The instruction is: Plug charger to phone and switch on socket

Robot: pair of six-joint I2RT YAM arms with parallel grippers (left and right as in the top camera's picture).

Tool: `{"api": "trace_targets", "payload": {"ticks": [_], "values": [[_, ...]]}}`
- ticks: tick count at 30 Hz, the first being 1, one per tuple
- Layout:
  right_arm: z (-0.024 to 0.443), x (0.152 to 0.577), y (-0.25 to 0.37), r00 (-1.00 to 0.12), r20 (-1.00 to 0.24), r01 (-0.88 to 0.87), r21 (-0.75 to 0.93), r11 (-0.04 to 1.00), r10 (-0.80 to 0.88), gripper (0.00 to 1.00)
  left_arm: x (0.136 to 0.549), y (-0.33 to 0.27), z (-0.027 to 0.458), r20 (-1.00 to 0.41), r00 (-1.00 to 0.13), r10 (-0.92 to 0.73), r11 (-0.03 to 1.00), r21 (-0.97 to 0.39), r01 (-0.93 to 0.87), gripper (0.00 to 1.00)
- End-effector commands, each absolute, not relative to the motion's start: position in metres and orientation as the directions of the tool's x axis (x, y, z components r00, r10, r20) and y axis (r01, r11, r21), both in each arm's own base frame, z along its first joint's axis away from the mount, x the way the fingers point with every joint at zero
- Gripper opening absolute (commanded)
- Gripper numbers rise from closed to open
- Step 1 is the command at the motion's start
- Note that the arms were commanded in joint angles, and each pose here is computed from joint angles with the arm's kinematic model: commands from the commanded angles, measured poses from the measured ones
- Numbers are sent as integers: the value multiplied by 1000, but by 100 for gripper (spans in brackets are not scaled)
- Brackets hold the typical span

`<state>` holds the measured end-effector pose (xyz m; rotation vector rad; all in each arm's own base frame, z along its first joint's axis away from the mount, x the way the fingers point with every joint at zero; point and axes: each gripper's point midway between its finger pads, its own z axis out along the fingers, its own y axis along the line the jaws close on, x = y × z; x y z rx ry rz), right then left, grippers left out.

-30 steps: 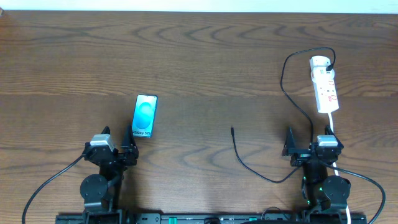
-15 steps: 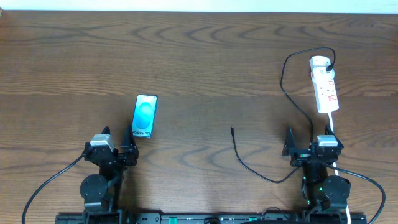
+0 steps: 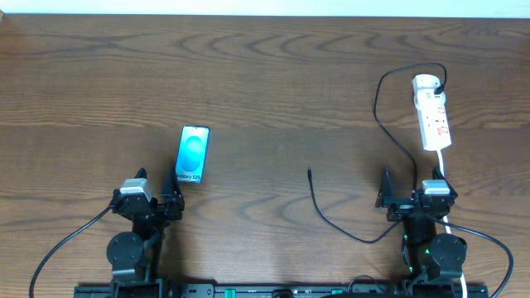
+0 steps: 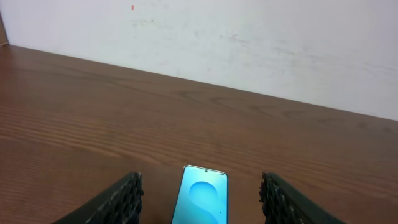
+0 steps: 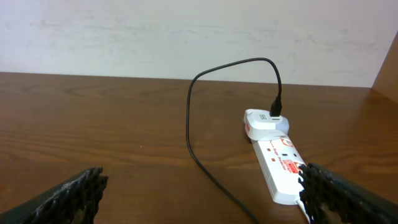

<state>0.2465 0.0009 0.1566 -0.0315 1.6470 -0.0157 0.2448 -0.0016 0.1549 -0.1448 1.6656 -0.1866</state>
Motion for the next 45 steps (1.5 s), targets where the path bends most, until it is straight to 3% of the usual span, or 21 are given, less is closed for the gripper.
{"api": "trace_targets", "payload": {"ticks": [1,23,29,32,34,41,45], "values": [[156,246,1,-77,-996,-6,-39,999,-39,99,244,-3,139,-968,-150,-202,978,-207,19,62],[156,246,1,-76,-996,-6,-39,999,-39,99,245,-4,152,-974,-107,-200,979,-204,29,62],[156,246,1,-77,-996,-6,-39,999,-39,99,236,-9,216,-982,5,-191,978,-190,83,62],[156,246,1,-77,-996,-6,-39,999,-39,99,232,-10,245,-982,10,-190,979,-189,83,62],[156,246,1,-77,-996,-6,-39,999,-39,99,232,-10,261,-982,-24,-189,979,-190,78,62],[156,246,1,-77,-996,-6,-39,999,-39,99,270,-15,308,-950,-295,-106,986,-138,91,62],[156,246,1,-77,-996,-6,-39,999,-39,99,306,-12,300,-833,-540,-116,984,-170,51,62]]}}
